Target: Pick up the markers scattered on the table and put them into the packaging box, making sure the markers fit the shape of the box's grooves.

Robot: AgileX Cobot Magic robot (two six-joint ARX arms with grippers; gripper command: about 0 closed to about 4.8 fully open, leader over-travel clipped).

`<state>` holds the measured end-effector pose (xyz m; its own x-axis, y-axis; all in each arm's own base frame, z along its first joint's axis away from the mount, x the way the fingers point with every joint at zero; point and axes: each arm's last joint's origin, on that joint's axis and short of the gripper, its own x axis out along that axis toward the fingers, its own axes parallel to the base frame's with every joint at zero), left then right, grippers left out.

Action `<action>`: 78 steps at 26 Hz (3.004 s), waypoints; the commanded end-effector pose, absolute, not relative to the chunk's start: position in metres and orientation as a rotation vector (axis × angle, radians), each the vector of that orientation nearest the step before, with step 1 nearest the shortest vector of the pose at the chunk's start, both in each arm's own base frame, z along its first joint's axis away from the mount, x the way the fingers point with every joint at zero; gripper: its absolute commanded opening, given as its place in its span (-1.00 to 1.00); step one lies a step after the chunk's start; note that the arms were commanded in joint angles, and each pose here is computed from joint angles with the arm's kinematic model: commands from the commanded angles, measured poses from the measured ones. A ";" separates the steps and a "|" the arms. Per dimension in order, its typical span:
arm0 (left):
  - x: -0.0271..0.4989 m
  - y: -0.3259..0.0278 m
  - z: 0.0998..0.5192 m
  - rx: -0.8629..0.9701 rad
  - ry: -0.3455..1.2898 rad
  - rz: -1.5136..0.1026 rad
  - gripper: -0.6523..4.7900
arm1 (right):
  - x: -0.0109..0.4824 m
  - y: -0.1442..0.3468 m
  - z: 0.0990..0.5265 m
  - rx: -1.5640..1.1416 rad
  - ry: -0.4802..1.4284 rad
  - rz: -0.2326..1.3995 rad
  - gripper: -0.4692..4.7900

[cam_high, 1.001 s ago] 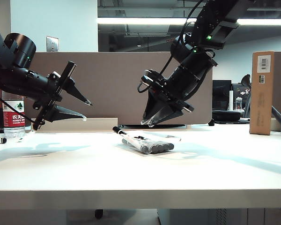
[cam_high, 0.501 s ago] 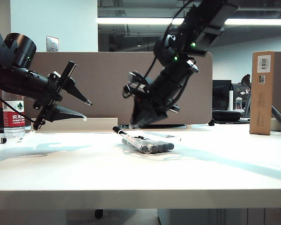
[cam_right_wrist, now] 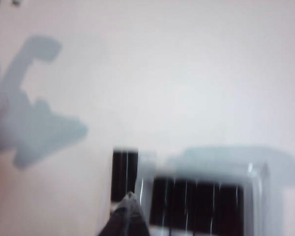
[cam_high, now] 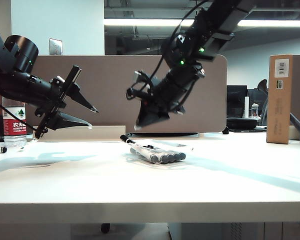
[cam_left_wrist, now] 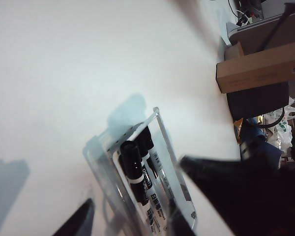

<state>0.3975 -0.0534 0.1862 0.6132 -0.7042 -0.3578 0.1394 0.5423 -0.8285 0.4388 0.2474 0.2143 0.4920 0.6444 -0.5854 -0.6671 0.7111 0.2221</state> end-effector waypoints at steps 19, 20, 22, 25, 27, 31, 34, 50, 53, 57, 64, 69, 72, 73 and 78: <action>0.399 -0.052 0.191 -0.800 0.711 -0.575 -0.07 | 0.466 0.284 0.215 -0.044 0.794 0.862 -0.84; 0.399 -0.052 0.191 -0.801 0.711 -0.575 -0.07 | 0.465 0.284 0.215 -0.050 0.795 0.862 -0.84; 0.399 -0.052 0.191 -0.801 0.710 -0.575 -0.07 | 0.465 0.285 0.212 -0.057 0.798 0.865 -0.84; 0.399 -0.052 0.191 -0.800 0.710 -0.575 -0.07 | 0.465 0.284 0.208 -0.078 0.818 0.828 -0.84; 0.399 -0.050 0.191 -0.801 0.707 -0.570 -0.07 | 0.463 0.282 0.206 -0.106 0.849 0.811 -0.84; 0.400 -0.047 0.191 -0.802 0.698 -0.564 -0.07 | 0.460 0.281 0.205 -0.118 0.884 0.811 -0.84; 0.400 -0.044 0.191 -0.806 0.695 -0.559 -0.07 | 0.458 0.280 0.210 -0.115 0.880 0.820 -0.84; 0.396 -0.048 0.193 -0.835 0.764 -0.769 -0.78 | 0.423 0.248 0.282 -0.185 0.973 0.676 -0.84; 0.392 -0.058 0.194 -0.839 0.807 -0.825 -0.78 | 0.405 0.239 0.302 -0.268 1.009 0.554 -0.84; 0.381 -0.073 0.199 -0.785 0.839 -0.857 -0.78 | 0.391 0.233 0.319 -0.273 1.034 0.562 -0.84; 0.323 -0.092 0.262 -0.392 0.792 -0.646 -0.78 | 0.358 0.229 0.365 -0.275 0.956 0.700 -0.84; 0.236 -0.126 0.336 -0.173 0.611 -0.507 -0.78 | 0.306 0.211 0.425 -0.226 0.844 0.815 -0.84; 0.201 -0.127 0.360 -0.113 0.498 -0.493 -0.78 | 0.279 0.202 0.451 -0.252 0.772 0.771 -0.84; 0.191 -0.125 0.366 -0.099 0.473 -0.494 -0.78 | 0.271 0.198 0.459 -0.242 0.754 0.776 -0.84; 0.132 -0.097 0.387 0.000 0.395 -0.542 -0.78 | 0.206 0.176 0.502 -0.172 0.650 0.719 -0.84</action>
<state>0.1425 -0.1056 0.3868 0.7819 -0.5079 -0.3613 0.4846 0.8600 -0.1602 0.2237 0.1786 0.4933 0.5275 0.5773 -0.6232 -0.6916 0.7179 0.0796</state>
